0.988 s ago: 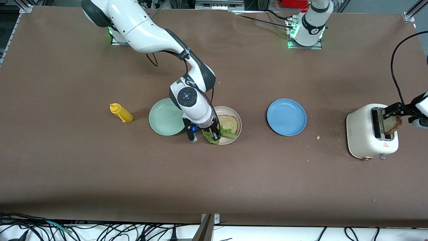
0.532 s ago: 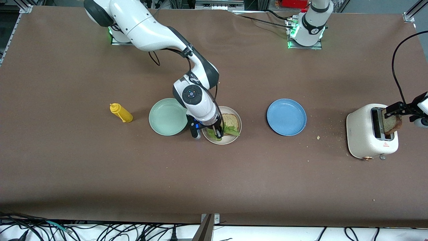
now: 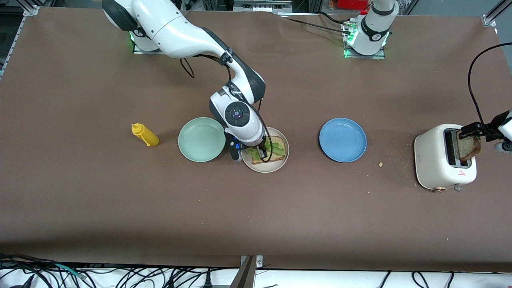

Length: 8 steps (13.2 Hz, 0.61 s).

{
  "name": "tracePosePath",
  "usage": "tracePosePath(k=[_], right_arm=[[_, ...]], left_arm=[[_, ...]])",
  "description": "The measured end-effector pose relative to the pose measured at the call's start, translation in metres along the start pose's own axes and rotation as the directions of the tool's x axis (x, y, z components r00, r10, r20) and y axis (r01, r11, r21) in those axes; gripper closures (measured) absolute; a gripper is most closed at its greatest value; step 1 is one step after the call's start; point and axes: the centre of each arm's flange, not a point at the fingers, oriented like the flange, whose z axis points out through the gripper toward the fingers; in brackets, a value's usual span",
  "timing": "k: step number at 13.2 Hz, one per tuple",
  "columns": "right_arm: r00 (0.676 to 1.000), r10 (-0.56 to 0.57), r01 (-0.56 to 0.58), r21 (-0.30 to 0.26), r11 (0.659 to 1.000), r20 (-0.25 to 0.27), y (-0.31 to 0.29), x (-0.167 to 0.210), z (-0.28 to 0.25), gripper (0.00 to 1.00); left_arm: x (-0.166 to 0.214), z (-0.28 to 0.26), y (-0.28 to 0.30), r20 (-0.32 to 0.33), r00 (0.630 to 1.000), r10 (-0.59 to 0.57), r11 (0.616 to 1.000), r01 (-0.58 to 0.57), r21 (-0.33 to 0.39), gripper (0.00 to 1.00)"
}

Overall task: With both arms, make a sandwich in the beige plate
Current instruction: 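Lower the lettuce onto the toast and open the right gripper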

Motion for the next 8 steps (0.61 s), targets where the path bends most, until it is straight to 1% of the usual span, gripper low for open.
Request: tracePosePath(k=[1, 2, 3, 4, 6, 7, 8], right_arm=[[1.000, 0.001, -0.001, 0.005, 1.000, 0.002, 0.000, 0.001, 0.002, 0.87], [1.000, 0.002, -0.002, 0.008, 1.000, 0.003, -0.001, 0.001, 0.005, 0.87], [1.000, 0.002, -0.002, 0.008, 1.000, 0.003, 0.000, 0.001, 0.005, 0.79], [1.000, 0.002, -0.002, 0.010, 1.000, 0.003, -0.001, 0.001, 0.004, 0.70], [1.000, 0.000, 0.000, 0.021, 1.000, 0.005, -0.004, 0.000, -0.003, 0.47], [1.000, -0.008, 0.008, 0.025, 1.000, -0.002, -0.007, -0.001, -0.012, 0.38], [1.000, -0.020, 0.020, 0.020, 1.000, -0.015, -0.008, -0.001, -0.026, 0.26]], left_arm=[[-0.001, 0.004, 0.000, 0.013, 1.000, 0.000, 1.000, 0.000, -0.006, 0.20], [-0.003, 0.007, 0.001, 0.031, 1.000, 0.000, 1.000, 0.000, -0.015, 0.33], [-0.005, 0.009, 0.003, 0.052, 0.999, 0.001, 1.000, 0.000, -0.025, 0.44], [-0.007, 0.009, 0.004, 0.074, 0.997, 0.002, 0.999, 0.001, -0.035, 0.54], [-0.008, 0.007, 0.004, 0.091, 0.996, 0.002, 0.999, 0.001, -0.043, 0.77], [-0.007, 0.006, 0.004, 0.092, 0.996, 0.003, 0.999, 0.001, -0.044, 0.85], [-0.007, 0.004, 0.005, 0.098, 0.995, 0.005, 0.999, -0.001, -0.047, 0.87]])
